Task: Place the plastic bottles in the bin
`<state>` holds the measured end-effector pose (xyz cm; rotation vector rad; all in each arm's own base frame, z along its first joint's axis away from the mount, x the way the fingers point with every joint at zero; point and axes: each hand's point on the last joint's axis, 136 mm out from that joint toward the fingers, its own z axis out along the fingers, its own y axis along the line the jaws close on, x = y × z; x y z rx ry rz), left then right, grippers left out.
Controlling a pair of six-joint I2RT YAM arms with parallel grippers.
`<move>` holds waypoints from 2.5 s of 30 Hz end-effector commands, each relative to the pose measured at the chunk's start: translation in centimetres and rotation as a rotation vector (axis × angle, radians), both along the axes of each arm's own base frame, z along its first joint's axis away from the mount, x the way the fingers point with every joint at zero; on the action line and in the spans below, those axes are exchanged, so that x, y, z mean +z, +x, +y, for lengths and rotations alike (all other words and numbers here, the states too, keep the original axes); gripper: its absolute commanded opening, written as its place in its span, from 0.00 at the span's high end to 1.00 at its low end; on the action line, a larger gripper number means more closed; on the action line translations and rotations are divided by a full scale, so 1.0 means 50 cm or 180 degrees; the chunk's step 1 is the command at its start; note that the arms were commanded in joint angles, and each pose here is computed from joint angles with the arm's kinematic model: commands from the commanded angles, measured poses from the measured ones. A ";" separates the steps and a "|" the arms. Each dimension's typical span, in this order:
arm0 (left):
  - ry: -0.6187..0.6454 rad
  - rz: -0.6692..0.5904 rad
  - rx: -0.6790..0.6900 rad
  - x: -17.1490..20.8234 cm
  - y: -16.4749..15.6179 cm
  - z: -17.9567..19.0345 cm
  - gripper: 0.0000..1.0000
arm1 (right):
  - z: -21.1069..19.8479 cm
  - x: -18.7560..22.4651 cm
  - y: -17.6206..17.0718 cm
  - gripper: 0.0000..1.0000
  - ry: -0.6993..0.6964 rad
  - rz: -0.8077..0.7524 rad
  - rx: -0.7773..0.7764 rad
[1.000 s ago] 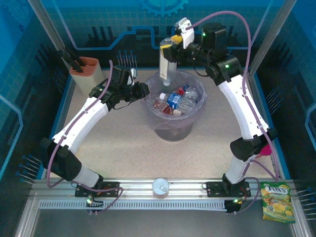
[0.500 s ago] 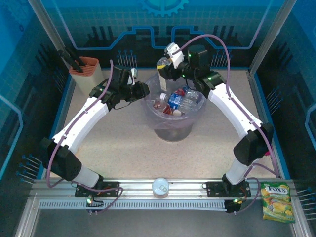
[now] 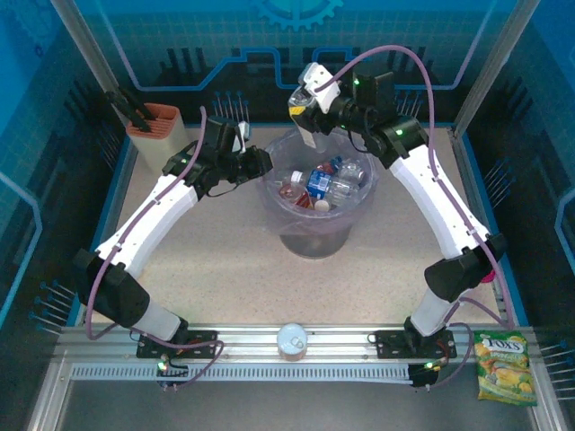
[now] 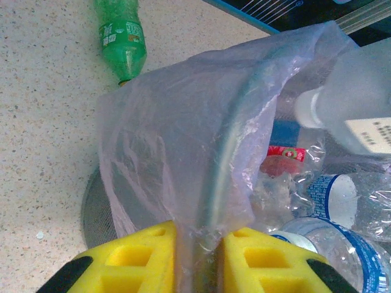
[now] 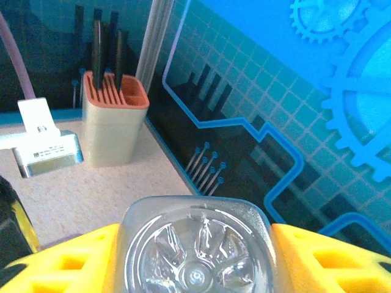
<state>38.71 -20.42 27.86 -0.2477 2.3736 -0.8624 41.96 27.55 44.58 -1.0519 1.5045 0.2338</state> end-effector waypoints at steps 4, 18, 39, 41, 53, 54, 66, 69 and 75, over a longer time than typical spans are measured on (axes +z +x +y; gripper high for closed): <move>0.0064 -0.0023 -0.0007 0.014 0.000 0.008 0.76 | -0.026 -0.064 -0.001 0.64 -0.0984 -0.0060 -0.0027; 0.0089 -0.0031 0.0027 0.020 0.002 0.013 0.77 | 0.035 -0.170 -0.066 0.26 -0.1367 0.0481 0.0428; 0.0062 -0.0087 0.0018 0.031 -0.006 0.015 0.78 | 0.035 -0.110 0.033 0.61 0.0092 0.1376 0.0166; 0.0062 -0.0105 0.0023 0.033 -0.006 0.015 0.79 | 0.040 -0.136 0.033 0.61 0.0033 0.1471 0.0212; 0.0004 -0.0102 0.0068 0.044 -0.004 0.015 0.80 | 0.046 -0.236 -0.076 0.64 -0.0160 0.1938 0.0601; 0.0003 -0.0106 0.0080 0.046 -0.004 0.016 0.80 | 0.045 -0.239 -0.077 0.64 -0.0133 0.1942 0.0583; 0.0006 -0.0228 0.0074 0.075 0.006 0.015 0.75 | 0.033 -0.104 0.005 0.37 0.0495 0.1739 0.0092; 0.0026 -0.0225 0.0055 0.074 0.004 0.014 0.75 | -0.011 -0.075 0.005 0.36 0.0500 0.1681 -0.0066; 0.0034 -0.0205 0.0026 0.068 0.003 0.013 0.75 | -0.118 -0.122 -0.029 0.37 0.0148 0.1837 -0.0547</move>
